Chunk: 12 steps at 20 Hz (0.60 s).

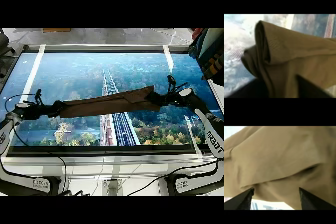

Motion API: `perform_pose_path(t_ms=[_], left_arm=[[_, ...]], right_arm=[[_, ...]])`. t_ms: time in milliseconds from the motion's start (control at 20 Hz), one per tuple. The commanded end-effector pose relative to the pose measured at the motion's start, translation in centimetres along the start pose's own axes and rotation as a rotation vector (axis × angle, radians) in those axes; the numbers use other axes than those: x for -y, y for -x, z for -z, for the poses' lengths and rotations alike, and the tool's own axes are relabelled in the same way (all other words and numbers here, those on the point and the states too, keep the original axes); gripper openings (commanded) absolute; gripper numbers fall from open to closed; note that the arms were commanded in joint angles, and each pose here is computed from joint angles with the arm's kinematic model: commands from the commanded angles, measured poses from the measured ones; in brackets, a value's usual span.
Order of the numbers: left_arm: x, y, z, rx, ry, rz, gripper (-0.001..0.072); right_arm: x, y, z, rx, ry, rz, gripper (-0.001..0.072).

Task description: Fold the clothes and pants, and hang the long-sleeved shirts on hangers.

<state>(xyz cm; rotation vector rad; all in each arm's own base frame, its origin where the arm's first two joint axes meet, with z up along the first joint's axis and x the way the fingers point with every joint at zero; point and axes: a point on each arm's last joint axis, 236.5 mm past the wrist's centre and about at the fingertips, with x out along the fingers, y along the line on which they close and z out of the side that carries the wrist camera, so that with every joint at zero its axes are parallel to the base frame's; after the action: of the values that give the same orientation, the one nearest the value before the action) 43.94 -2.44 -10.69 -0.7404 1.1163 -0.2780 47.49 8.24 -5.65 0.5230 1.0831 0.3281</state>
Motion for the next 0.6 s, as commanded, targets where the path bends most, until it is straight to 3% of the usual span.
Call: perform_pose_path(t_ms=[0,50,150,250,300,550], left_arm=[[1.6,-1.6,-0.5,0.017,-0.05,0.006,0.0061],[2.3,-1.6,-1.0,0.023,-0.068,0.013,0.0012],[4.3,-0.5,-2.2,0.041,-0.104,0.043,0.0012],[7.0,1.7,-3.3,0.061,-0.155,0.084,0.0011],[8.3,3.2,-3.7,0.071,-0.202,0.089,0.0011],[10.9,11.2,-3.5,0.107,-0.448,-0.071,0.0011]], right_arm=[[-2.3,-1.0,1.4,-0.044,0.042,-0.027,0.0561],[-3.1,-1.4,1.9,-0.056,0.058,-0.034,0.0482],[-5.0,-2.2,2.9,-0.081,0.091,-0.053,0.041],[-7.3,-2.9,3.8,-0.102,0.122,-0.084,0.0178],[-8.8,-3.2,4.1,-0.105,0.148,-0.1,0.0009],[-17.0,-4.1,3.1,-0.032,0.285,-0.146,0.0008]])
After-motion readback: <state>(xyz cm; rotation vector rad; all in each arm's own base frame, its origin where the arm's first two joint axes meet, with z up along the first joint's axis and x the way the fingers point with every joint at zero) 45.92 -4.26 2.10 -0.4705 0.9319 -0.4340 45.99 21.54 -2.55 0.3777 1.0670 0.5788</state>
